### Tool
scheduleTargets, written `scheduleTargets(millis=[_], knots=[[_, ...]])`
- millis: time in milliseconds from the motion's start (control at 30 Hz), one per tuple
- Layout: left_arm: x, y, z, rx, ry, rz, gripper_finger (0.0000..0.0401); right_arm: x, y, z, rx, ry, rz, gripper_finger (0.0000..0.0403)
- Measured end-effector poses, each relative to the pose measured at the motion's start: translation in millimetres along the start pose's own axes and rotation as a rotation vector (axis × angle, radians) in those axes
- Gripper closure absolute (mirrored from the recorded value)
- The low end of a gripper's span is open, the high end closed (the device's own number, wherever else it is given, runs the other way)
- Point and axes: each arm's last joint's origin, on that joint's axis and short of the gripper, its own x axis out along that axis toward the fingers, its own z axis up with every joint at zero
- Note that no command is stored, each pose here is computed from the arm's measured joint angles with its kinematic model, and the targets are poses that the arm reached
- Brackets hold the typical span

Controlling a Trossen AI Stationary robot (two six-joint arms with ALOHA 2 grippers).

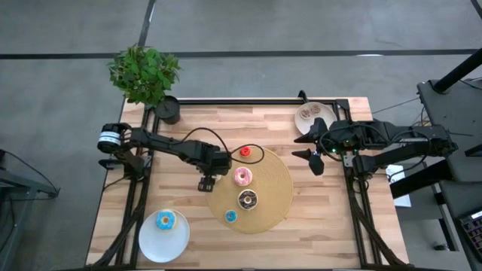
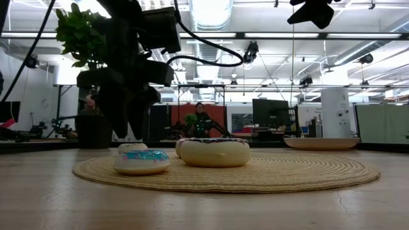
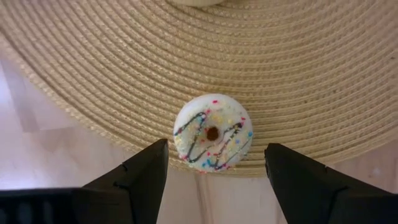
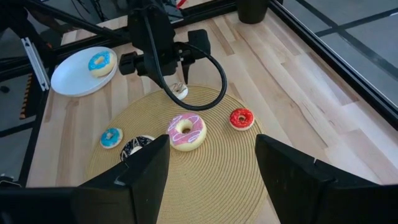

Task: Pick & Place donuts
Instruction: Put the small white donut on the gray plate

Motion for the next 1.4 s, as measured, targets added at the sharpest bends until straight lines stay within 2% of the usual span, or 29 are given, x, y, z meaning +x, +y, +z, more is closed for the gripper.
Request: scheduleTargets(millis=[167, 1067, 1400], knots=[[0, -1, 2, 0.002, -0.022, -0.039, 0.0163, 0, 0, 0, 0.000, 0.000, 0.000, 0.0175], [6, 0, 3, 0.005, -0.012, -0.031, 0.0163, 0, 0, 0, -0.004, 0.001, 0.000, 0.0175], [-6, 0, 2, -0.048, 0.057, -0.037, 0.0163, 1, -1, -1, -0.004, 0.000, -0.013, 0.0175]])
